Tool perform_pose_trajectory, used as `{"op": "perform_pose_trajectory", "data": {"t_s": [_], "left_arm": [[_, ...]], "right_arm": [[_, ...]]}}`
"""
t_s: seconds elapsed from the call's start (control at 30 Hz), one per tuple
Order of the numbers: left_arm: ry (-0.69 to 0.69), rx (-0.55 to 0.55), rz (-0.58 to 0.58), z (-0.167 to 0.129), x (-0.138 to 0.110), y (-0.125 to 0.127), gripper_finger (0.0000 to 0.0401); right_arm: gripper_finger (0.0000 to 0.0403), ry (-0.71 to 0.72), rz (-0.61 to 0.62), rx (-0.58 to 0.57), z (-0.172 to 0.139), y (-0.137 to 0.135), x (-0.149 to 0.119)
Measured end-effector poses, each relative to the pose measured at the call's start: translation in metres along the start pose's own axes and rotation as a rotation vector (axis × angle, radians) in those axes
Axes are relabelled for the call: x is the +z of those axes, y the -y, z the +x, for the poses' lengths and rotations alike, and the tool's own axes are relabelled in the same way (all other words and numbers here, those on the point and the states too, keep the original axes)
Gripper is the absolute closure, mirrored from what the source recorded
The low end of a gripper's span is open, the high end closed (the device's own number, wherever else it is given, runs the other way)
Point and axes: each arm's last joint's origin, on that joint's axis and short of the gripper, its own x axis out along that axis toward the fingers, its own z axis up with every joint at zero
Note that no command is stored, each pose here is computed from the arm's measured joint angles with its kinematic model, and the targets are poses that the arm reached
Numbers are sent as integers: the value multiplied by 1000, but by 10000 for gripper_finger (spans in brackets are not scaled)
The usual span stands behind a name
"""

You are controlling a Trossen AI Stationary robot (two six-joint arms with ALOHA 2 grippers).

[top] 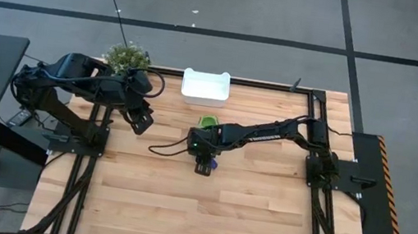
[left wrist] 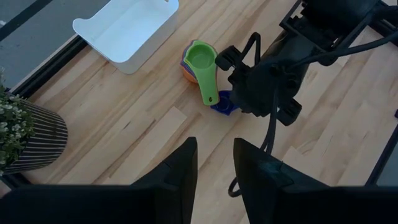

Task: Nest measuring cups in basket
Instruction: Stack the violet measuring cup on top of the green measuring cup

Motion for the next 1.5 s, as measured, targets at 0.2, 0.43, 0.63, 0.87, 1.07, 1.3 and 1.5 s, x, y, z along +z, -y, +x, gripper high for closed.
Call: {"op": "perform_pose_trajectory", "data": {"t_s": [0.2,0.43,0.63,0.87,1.07,1.3,1.5], "left_arm": [[0,0,19,0,0,0,290],[0,0,22,0,0,0,290],[0,0,24,0,0,0,290],[0,0,24,0,0,0,290],[0,0,30,0,0,0,290],[1,0,35,0,0,0,290],[-20,-25,70,0,-1,0,290]], "right_arm": [[241,23,-16,-2,5,2,-3],[241,34,-11,1,15,4,-11],[241,27,-10,-1,22,7,-20],[263,34,11,-10,23,7,-21],[369,41,90,-9,22,7,-20],[384,-7,119,10,16,-12,-20],[385,-142,124,9,3,-38,-23]]}}
